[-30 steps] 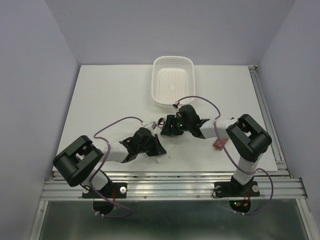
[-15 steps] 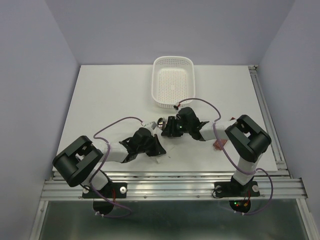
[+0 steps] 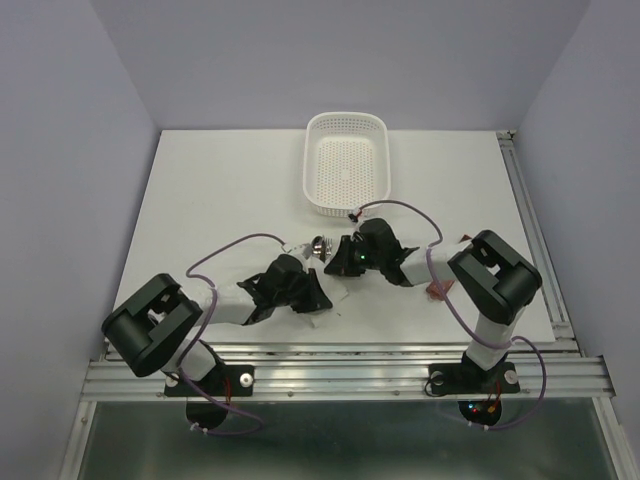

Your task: Place the utensils on the paper napkin and roll it up

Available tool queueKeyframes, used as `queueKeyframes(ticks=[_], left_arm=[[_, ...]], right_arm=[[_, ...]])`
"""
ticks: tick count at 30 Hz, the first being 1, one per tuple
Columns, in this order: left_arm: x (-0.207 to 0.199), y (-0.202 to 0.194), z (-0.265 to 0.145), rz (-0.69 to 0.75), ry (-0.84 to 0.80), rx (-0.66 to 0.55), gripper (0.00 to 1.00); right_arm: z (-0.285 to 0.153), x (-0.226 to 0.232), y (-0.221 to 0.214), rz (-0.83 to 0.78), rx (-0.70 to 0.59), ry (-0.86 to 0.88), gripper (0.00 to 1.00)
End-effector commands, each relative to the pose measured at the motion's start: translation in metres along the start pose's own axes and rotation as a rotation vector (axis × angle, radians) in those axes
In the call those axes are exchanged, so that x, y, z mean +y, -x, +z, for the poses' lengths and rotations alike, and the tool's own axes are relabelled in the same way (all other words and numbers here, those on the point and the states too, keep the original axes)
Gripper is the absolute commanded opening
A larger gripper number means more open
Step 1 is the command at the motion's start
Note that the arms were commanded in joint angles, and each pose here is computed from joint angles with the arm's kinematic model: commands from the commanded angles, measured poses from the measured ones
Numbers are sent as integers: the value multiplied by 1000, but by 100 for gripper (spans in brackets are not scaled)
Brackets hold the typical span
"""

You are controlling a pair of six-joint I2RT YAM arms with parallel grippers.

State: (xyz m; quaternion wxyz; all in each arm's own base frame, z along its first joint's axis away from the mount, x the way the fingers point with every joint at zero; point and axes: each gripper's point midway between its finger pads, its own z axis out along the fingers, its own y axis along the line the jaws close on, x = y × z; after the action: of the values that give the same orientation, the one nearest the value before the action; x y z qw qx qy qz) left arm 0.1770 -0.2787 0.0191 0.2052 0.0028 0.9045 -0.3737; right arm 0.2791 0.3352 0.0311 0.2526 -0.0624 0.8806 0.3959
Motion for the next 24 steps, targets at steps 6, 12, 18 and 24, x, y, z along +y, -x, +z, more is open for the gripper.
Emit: queueKeyframes(ticks=[6, 12, 18, 24], left_arm=[[-44, 56, -27, 70, 36, -94, 45], [-18, 86, -40, 72, 104, -141, 52], [10, 78, -35, 72, 114, -104, 64], [17, 57, -23, 50, 67, -43, 64]], right_arm=[[-12, -17, -25, -59, 43, -48, 1], [-12, -11, -25, -72, 28, 18, 1], [-21, -1, -15, -118, -29, 55, 1], [-32, 14, -1, -161, -84, 91, 1]])
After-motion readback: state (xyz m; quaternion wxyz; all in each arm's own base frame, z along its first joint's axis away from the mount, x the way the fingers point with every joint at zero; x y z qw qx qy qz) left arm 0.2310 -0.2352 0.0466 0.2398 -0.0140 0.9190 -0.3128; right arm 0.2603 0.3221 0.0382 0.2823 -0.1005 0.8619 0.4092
